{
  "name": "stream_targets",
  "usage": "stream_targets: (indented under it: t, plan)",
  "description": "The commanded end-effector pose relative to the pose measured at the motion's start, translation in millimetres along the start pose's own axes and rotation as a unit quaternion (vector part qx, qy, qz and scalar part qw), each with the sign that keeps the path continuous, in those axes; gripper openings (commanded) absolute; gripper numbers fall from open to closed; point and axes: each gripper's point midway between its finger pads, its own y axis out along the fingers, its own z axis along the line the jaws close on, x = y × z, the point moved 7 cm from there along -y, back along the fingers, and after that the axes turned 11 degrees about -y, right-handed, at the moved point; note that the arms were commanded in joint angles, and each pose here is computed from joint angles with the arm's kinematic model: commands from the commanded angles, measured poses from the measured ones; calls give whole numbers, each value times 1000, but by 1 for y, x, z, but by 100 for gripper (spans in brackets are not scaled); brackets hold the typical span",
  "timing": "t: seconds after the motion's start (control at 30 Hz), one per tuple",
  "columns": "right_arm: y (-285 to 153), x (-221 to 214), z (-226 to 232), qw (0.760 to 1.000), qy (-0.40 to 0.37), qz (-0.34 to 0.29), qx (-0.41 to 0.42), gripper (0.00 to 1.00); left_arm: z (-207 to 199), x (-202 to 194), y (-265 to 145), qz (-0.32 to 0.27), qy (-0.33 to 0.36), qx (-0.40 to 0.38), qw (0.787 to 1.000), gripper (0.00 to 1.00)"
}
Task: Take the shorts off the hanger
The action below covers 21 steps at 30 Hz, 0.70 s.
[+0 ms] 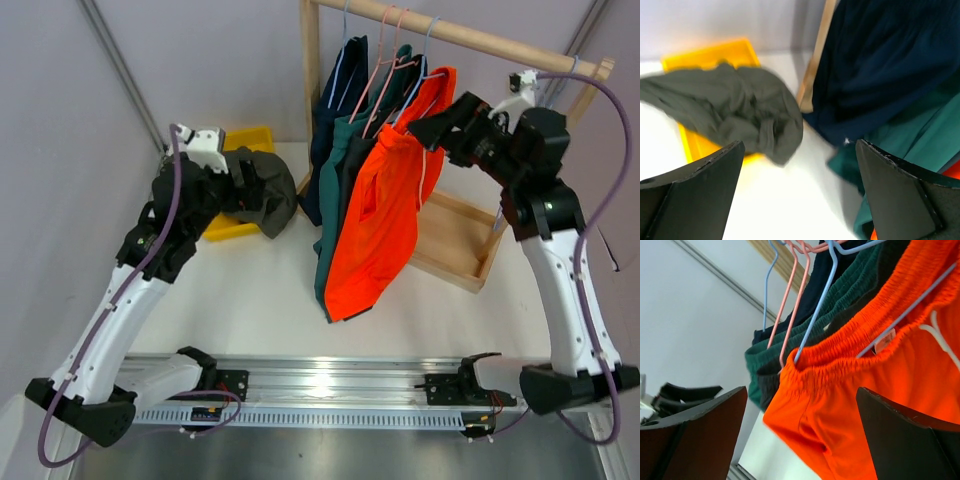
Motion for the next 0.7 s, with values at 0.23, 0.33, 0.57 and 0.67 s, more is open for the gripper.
stream_targets:
  t: [0.23,0.33,0.57,0.67]
  plan:
    - [70,40,-5,998,-35,-59,-11,99,3,-19,-24,-2,-13,-28,1000,99]
    - [79,44,-9,996,-38,-72,-21,99,3,-24,-26,0,-16,-37,999,99]
    - [104,29,-16,997,-23,-70,-28,83,8,-26,-28,0,-3,-27,1000,99]
    - [115,19,-12,997,-23,-63,-32,77,8,-25,-29,0,0,-25,1000,99]
